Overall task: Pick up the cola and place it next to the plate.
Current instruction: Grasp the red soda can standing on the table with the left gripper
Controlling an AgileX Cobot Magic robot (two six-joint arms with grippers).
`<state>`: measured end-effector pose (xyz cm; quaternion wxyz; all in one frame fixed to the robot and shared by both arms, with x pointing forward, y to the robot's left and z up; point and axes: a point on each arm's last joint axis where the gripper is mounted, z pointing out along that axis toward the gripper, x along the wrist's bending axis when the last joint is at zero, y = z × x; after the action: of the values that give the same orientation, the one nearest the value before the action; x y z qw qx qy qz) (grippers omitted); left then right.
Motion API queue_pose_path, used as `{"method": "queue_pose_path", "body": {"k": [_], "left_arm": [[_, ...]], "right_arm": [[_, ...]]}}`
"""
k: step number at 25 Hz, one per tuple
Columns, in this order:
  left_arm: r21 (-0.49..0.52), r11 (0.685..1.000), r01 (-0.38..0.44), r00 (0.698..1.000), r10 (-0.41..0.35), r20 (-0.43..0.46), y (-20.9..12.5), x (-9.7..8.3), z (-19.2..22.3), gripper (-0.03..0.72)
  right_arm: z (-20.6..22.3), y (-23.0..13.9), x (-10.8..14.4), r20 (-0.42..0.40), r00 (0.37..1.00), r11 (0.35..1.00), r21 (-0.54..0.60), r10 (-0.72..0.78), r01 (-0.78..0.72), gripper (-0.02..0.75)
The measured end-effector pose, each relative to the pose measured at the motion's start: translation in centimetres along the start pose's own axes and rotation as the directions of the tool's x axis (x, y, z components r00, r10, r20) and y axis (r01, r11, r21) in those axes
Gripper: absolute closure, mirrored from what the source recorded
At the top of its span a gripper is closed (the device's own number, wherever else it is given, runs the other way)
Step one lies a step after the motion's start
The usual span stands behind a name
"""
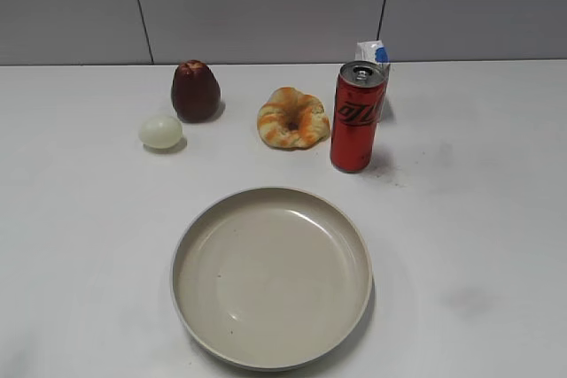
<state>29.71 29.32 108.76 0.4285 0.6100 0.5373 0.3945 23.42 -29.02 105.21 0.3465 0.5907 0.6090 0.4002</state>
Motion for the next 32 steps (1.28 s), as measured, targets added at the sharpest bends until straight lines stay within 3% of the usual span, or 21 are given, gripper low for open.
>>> {"method": "queue_pose_path", "body": {"k": [2,6,11,13,20,26,29,32], "left_arm": [[-0.027,0.999,0.04,0.999,-0.039,0.007,1.4,0.2,2.7,0.095],[0.048,0.992,0.112,0.993,-0.114,0.025,2.5,0.3,8.7,0.096],[0.217,0.974,0.07,0.99,-0.095,0.107,4.2,-1.9,16.8,0.099],[0.23,0.972,0.04,0.985,-0.078,0.157,5.6,-3.6,19.7,0.099],[0.234,0.969,-0.08,0.932,-0.011,0.362,9.5,-12.5,27.1,0.099],[0.27,0.938,-0.217,0.847,0.044,0.53,11.5,-21.0,30.3,0.099],[0.278,0.916,-0.289,0.803,0.074,0.591,11.9,-24.1,31.0,0.099],[0.317,0.875,-0.365,0.757,0.081,0.649,11.4,-26.9,31.6,0.093]], "right_arm": [[0.0,0.0,0.0,0.0,1.0,1.0,0.0,0.0,0.0,0.202],[0.0,0.0,0.0,0.0,1.0,1.0,0.0,0.0,0.0,0.202],[0.0,0.0,0.0,0.0,1.0,1.0,0.0,0.0,0.0,0.202],[0.0,0.0,0.0,0.0,1.0,1.0,0.0,0.0,0.0,0.202],[0.0,0.0,0.0,0.0,1.0,1.0,0.0,0.0,0.0,0.202],[0.0,0.0,0.0,0.0,1.0,1.0,0.0,0.0,0.0,0.202],[0.0,0.0,0.0,0.0,1.0,1.0,0.0,0.0,0.0,0.202],[0.0,0.0,0.0,0.0,1.0,1.0,0.0,0.0,0.0,0.202]]}}
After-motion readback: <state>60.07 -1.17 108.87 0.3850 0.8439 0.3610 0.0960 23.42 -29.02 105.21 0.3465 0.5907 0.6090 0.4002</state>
